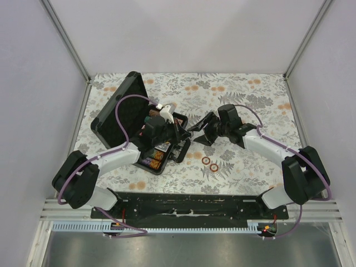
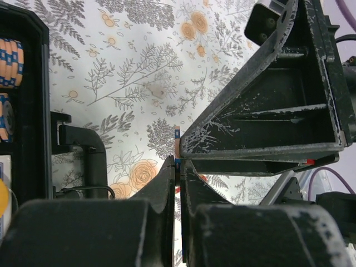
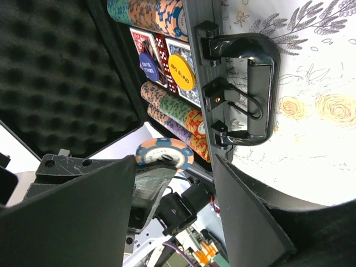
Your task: Pack up texas hold em set
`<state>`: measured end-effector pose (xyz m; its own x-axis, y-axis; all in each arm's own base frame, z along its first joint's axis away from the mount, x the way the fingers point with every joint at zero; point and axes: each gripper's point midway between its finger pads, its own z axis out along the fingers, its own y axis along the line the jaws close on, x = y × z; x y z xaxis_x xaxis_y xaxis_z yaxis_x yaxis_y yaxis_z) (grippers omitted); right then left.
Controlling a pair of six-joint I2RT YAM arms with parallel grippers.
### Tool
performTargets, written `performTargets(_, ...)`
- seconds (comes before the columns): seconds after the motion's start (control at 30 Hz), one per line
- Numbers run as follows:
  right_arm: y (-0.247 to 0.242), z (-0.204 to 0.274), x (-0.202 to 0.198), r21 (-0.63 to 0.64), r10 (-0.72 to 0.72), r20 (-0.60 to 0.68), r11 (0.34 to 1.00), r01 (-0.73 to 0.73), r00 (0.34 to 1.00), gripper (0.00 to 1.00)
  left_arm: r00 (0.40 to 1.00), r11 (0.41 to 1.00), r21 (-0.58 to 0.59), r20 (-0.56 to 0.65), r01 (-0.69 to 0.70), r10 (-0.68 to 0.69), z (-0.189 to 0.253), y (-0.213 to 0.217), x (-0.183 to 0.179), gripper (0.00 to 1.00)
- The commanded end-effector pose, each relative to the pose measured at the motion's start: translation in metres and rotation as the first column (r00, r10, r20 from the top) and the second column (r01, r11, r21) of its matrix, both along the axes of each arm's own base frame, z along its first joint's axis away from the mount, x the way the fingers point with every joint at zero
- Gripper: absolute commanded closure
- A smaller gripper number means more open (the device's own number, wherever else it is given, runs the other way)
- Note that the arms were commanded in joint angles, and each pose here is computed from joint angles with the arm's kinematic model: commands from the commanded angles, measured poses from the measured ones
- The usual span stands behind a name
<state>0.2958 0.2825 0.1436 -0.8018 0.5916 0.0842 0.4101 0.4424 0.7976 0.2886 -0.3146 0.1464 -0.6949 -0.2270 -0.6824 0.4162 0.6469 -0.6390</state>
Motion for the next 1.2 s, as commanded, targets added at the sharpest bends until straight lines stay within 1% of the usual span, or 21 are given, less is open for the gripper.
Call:
performTargets(0.0, -0.009, 0.021, 0.006, 0.009, -0.003, 0.077, 1.000, 0.002, 0.997, 0.31, 0.996, 0.996, 0.071, 0.083, -0.050, 0.044, 0.019, 0.006, 0.019, 0.98)
performTargets(0.1, -0.021, 0.030, 0.010, -0.028, -0.011, 0.122, 0.999, 0.015, 0.992, 0.24, 0.991, 0.982, 0.163, 0.110, -0.091, 0.074, 0.018, 0.017, 0.028, 0.98)
performTargets(0.17, -0.031, 0.034, 0.012, -0.051, -0.021, 0.148, 0.998, 0.029, 0.989, 0.22, 0.989, 0.968, 0.231, 0.132, -0.099, 0.070, 0.019, 0.023, 0.033, 0.98)
performTargets(0.2, -0.037, 0.032, 0.012, -0.070, -0.019, 0.154, 0.997, 0.030, 0.988, 0.21, 0.985, 0.949, 0.287, 0.148, -0.131, 0.091, 0.017, 0.031, 0.040, 0.98)
performTargets(0.33, -0.054, 0.020, 0.005, -0.131, 0.002, 0.155, 0.991, 0.019, 0.988, 0.22, 0.980, 0.873, 0.462, 0.181, -0.156, 0.079, 0.009, 0.045, 0.059, 0.98)
performTargets(0.43, -0.064, 0.007, -0.004, -0.178, 0.015, 0.133, 0.984, 0.009, 0.991, 0.21, 0.986, 0.813, 0.573, 0.164, -0.103, 0.009, -0.005, 0.043, 0.072, 0.98)
performTargets(0.5, -0.070, -0.001, -0.008, -0.200, 0.017, 0.118, 0.980, 0.007, 0.993, 0.21, 0.989, 0.778, 0.624, 0.148, -0.078, -0.020, -0.013, 0.041, 0.082, 0.98)
performTargets(0.6, -0.077, -0.008, -0.013, -0.224, 0.026, 0.100, 0.975, -0.003, 0.995, 0.21, 0.991, 0.745, 0.664, 0.130, -0.063, -0.033, -0.027, 0.037, 0.097, 0.98)
performTargets(0.77, -0.081, -0.010, -0.012, -0.234, 0.026, 0.097, 0.972, -0.003, 0.995, 0.21, 0.996, 0.737, 0.675, 0.089, -0.040, -0.027, -0.040, 0.037, 0.107, 0.98)
performTargets(0.87, -0.082, -0.012, -0.009, -0.237, 0.024, 0.089, 0.972, -0.002, 0.996, 0.21, 0.997, 0.726, 0.686, 0.074, -0.041, -0.014, -0.046, 0.046, 0.105, 0.98)
performTargets(1.03, -0.078, -0.020, -0.008, -0.235, 0.034, 0.054, 0.972, -0.021, 0.998, 0.22, 0.999, 0.724, 0.688, 0.052, -0.042, 0.008, -0.055, 0.061, 0.100, 0.98)
performTargets(1.17, -0.075, -0.025, -0.008, -0.227, 0.044, 0.032, 0.973, -0.036, 0.999, 0.22, 1.000, 0.726, 0.687, 0.024, -0.005, -0.016, -0.063, 0.060, 0.096, 0.98)
